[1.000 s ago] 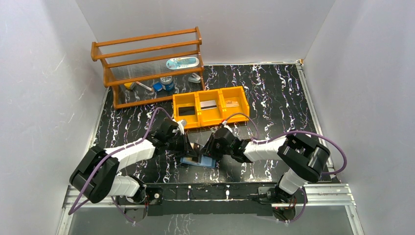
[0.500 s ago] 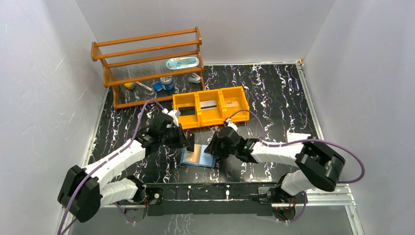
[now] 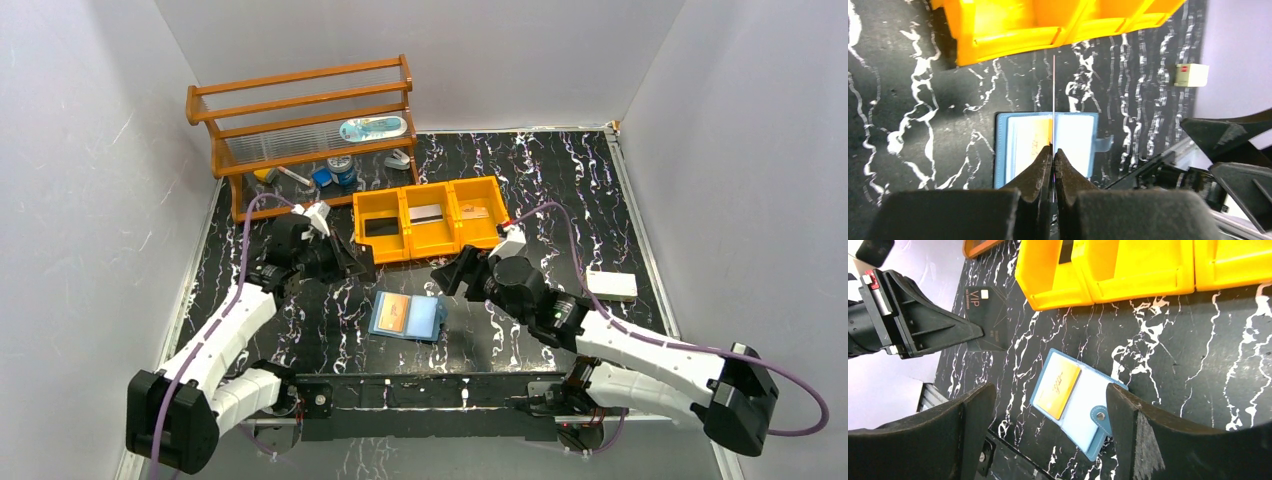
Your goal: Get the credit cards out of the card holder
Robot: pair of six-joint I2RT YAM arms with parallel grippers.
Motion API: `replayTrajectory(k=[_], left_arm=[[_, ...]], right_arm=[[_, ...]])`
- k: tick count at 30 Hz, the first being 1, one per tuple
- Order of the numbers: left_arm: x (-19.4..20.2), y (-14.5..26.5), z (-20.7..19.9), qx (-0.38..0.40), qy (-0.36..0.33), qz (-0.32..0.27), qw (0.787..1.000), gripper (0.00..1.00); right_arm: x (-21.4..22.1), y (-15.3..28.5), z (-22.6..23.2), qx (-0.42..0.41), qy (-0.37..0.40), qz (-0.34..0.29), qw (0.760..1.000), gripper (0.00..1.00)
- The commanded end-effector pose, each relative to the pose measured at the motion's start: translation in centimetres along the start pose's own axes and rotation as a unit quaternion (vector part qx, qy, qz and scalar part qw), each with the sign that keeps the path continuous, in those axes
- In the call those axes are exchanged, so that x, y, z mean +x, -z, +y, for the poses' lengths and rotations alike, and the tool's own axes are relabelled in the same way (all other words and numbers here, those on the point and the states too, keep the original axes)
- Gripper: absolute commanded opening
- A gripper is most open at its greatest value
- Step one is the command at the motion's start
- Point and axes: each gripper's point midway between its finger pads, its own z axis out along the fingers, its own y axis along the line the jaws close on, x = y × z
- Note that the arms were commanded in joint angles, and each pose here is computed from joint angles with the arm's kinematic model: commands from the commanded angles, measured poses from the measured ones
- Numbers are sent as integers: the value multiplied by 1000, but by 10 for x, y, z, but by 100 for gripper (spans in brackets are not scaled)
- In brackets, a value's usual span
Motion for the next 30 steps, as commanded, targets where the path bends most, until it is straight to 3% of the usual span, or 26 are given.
replayTrajectory(k=[1, 8, 20, 30], left_arm=[[6, 14, -38, 135, 18, 21, 990, 0], [15, 34, -85, 311, 12, 32, 950, 0], [22, 49, -100, 378, 14, 35, 925, 0], [25, 50, -105, 391, 11, 58, 919, 0]], right_arm=[[-17, 7, 1, -10, 23, -29, 999, 90], [-15, 6, 18, -152, -53, 17, 987, 86], [-13, 0, 78, -310, -61, 80, 945, 69], [-15, -9, 95, -340, -60, 91, 934, 63]])
